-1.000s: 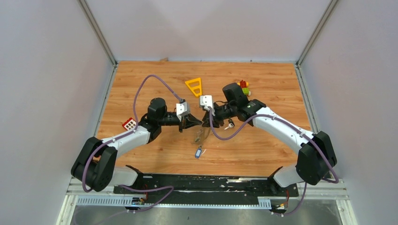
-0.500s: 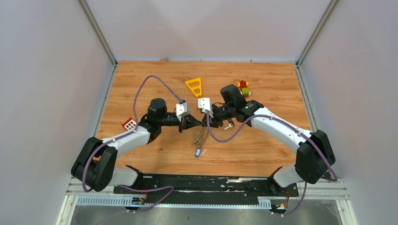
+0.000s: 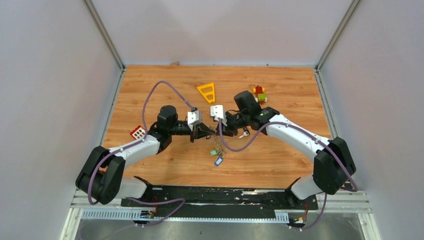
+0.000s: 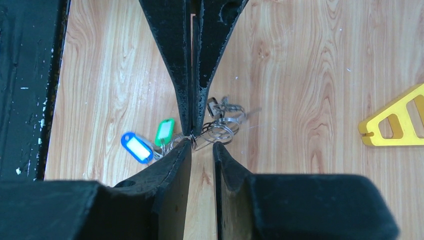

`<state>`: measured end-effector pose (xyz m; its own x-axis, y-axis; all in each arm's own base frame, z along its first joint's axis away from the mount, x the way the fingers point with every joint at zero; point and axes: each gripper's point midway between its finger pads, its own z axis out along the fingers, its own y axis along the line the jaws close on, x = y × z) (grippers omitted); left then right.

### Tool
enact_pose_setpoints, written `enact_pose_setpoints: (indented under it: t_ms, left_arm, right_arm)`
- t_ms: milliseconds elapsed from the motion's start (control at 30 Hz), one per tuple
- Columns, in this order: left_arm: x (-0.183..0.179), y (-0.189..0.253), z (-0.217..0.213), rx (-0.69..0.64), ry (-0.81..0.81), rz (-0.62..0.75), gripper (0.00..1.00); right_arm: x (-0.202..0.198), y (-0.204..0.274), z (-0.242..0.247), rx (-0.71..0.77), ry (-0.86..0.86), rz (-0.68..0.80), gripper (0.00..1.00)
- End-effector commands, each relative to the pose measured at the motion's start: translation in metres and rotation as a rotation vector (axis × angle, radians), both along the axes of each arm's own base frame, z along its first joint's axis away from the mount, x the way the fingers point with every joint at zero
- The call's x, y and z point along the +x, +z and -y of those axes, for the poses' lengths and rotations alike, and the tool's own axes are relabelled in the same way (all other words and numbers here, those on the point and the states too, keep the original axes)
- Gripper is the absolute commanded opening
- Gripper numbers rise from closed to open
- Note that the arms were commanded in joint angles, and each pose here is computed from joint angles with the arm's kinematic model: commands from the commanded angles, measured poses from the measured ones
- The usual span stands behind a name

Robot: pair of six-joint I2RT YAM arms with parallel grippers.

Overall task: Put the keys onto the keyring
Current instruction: Adjust the keyring.

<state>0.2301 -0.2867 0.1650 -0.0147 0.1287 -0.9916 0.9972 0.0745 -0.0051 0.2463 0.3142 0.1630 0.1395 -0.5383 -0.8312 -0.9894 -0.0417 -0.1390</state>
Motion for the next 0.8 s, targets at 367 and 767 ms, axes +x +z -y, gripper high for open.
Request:
enact_pose_setpoints:
  t_ms: [367, 767]
  left_arm:
    - [0.002, 0.008, 0.002, -0.018, -0.01, 0.086, 0.0]
    - [0.005, 0.0, 0.003, -0.001, -0.008, 0.07, 0.0]
  right_arm:
    - [-0.006, -0.002, -0.007, 0.024, 0.038, -0.024, 0.2]
    - [-0.009, 0.009, -0.007, 0.048, 0.036, -0.024, 0.02]
